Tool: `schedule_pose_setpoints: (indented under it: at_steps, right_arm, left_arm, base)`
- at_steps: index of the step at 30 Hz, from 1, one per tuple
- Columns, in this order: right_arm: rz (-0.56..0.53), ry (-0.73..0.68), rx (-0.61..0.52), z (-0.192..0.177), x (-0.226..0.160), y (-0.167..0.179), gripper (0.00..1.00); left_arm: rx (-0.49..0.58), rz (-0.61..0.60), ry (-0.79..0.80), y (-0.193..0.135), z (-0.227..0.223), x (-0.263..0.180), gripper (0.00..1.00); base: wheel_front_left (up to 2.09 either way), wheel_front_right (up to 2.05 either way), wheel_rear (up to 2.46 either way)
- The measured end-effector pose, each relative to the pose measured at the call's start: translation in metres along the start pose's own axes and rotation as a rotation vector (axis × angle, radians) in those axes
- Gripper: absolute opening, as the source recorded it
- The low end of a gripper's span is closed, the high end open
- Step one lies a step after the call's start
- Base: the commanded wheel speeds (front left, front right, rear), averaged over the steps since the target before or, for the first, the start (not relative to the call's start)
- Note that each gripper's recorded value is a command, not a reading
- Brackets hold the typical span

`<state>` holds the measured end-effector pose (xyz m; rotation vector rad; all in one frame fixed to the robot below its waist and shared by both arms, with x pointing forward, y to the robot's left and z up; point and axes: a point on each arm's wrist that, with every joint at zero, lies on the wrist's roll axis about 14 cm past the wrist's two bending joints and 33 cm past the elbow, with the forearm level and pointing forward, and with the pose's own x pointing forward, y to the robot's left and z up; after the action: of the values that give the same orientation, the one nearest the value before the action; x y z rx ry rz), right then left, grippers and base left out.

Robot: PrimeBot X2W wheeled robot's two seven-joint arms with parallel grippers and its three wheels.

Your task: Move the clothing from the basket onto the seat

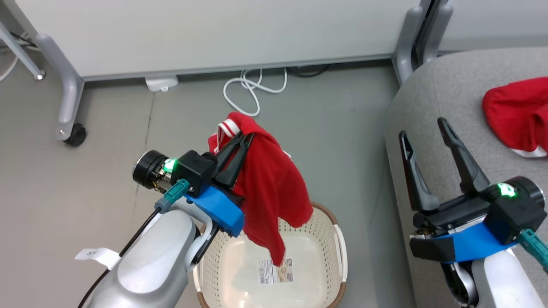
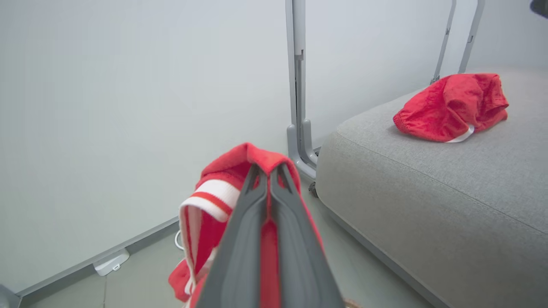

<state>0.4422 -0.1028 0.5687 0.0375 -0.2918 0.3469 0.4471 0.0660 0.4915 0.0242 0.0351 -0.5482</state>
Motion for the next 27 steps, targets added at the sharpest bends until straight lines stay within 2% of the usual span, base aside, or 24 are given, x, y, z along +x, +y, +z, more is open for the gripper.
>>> schedule_pose_setpoints:
  at_steps: [8,16,27]
  right_arm:
    - [-0.006,-0.026,0.002,0.019,-0.014,0.006,1.00]
    - [-0.022,-0.035,0.012,0.028,-0.028,0.009,1.00]
    - [0.007,-0.044,0.003,0.035,-0.035,0.018,1.00]
  left_arm:
    - [0.077,-0.031,-0.189,-0.018,0.069,-0.001,0.00]
    - [0.142,-0.091,-0.310,-0.041,0.116,-0.001,0.00]
    - [0.168,-0.132,-0.360,-0.058,0.136,-0.004,0.00]
  base:
    - [0.00,0.00,0.00]
    - [0.00,0.00,0.00]
    - [0.00,0.00,0.00]
